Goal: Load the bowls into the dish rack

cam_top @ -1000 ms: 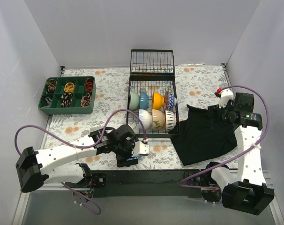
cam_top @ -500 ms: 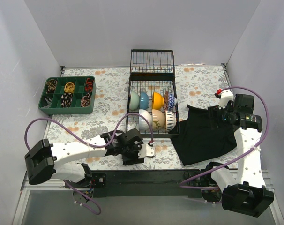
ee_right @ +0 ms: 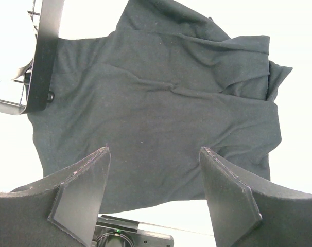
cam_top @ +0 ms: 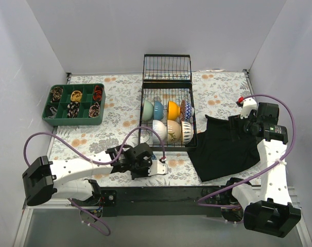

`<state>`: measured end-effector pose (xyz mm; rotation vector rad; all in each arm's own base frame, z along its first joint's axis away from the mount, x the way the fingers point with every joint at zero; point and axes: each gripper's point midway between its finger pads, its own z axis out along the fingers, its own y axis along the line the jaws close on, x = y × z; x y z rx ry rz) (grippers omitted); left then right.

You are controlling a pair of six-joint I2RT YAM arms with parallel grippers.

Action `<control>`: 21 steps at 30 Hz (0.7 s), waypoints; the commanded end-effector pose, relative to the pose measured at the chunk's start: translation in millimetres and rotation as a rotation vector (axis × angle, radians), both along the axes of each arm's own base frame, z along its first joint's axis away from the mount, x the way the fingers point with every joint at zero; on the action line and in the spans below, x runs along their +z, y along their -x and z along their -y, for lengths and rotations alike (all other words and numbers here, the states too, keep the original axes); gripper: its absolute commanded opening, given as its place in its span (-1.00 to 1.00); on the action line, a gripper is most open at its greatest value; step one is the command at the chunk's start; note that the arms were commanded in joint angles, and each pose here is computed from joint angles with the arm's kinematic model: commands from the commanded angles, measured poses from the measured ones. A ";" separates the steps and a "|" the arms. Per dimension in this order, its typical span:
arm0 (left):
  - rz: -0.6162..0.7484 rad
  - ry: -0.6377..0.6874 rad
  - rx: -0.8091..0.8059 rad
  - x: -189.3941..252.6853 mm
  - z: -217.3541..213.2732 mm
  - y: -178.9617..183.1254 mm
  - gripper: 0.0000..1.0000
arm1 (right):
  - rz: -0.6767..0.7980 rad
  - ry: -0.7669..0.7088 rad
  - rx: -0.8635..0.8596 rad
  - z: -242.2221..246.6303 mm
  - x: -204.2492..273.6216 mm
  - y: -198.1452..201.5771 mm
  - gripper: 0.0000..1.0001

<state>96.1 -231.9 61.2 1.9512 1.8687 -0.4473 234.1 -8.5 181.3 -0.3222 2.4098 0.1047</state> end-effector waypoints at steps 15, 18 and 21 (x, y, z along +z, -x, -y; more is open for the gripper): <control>0.007 0.255 0.167 138.2 -8.0 -9.2 -1.00 | -0.005 0.006 0.008 1.5 -4.3 -8.8 0.56; -0.036 0.376 0.332 164.5 5.0 -58.0 -1.00 | -0.013 -0.006 0.007 0.8 -3.7 -11.9 0.55; -0.140 0.456 0.488 172.0 8.0 -108.7 -1.00 | -0.009 0.002 0.000 3.3 1.0 -17.1 0.55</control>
